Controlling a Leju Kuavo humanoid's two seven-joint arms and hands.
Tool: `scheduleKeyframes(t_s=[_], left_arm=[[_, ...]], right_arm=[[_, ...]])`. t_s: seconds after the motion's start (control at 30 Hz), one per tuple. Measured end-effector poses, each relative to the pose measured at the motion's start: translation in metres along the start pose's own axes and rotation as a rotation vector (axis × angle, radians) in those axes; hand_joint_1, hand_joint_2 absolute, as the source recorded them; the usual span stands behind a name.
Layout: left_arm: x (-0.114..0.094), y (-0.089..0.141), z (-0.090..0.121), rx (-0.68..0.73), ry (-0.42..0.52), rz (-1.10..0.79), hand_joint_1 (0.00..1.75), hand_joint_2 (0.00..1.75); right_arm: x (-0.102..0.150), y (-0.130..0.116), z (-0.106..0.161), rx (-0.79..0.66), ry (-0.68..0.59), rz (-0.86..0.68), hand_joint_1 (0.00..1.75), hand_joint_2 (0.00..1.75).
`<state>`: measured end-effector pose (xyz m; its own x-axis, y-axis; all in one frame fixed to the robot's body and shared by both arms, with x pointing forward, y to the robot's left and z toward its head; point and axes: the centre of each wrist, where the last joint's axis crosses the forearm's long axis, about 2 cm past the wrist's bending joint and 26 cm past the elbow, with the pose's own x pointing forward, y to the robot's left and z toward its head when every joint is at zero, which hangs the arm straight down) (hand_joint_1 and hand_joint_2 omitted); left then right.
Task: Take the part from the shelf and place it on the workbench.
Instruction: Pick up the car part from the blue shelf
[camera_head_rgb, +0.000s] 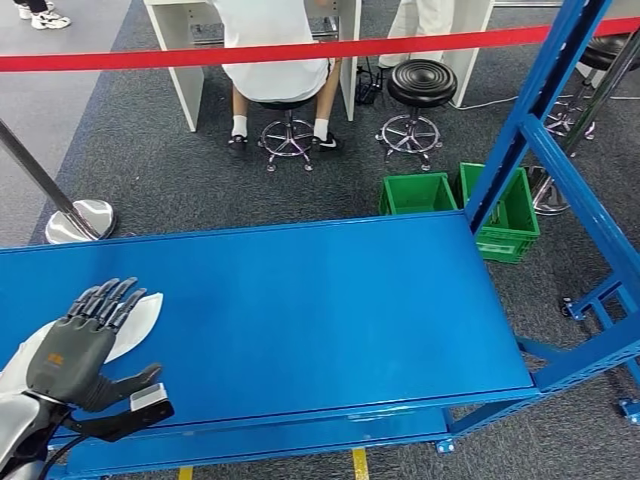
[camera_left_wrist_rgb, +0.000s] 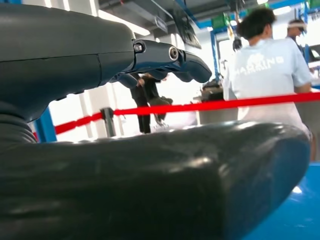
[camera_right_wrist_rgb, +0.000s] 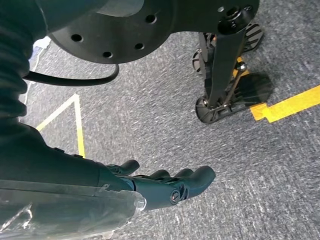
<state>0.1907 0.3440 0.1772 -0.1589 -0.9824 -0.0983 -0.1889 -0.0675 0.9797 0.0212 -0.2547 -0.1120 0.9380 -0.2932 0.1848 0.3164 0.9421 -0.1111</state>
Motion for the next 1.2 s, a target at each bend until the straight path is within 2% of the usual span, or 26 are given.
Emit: scheduleKeyframes(t_s=[0.17,0.37,0.57,0.97,1.2], left_arm=[[-0.003,0.0,0.022,0.005,0.017,-0.013,0.0,0.0],[-0.006,0.001,0.03,0.004,0.03,-0.022,0.0,0.0],[-0.005,0.002,0.046,0.005,0.058,-0.057,0.0,0.0],[0.002,0.003,0.056,-0.005,0.121,-0.082,0.0,0.0],[0.0,0.001,0.067,-0.02,0.191,-0.079,0.0,0.0]], right_arm=[[-0.002,0.001,0.001,0.0,0.0,-0.015,0.0,1.75],[-0.002,0.002,0.001,-0.002,0.005,-0.02,0.0,1.75],[-0.003,0.002,0.001,-0.017,0.024,-0.03,0.0,1.75],[-0.003,0.005,0.002,-0.016,0.01,-0.047,0.0,1.75],[-0.004,0.006,0.002,-0.032,0.018,-0.059,0.0,1.75]])
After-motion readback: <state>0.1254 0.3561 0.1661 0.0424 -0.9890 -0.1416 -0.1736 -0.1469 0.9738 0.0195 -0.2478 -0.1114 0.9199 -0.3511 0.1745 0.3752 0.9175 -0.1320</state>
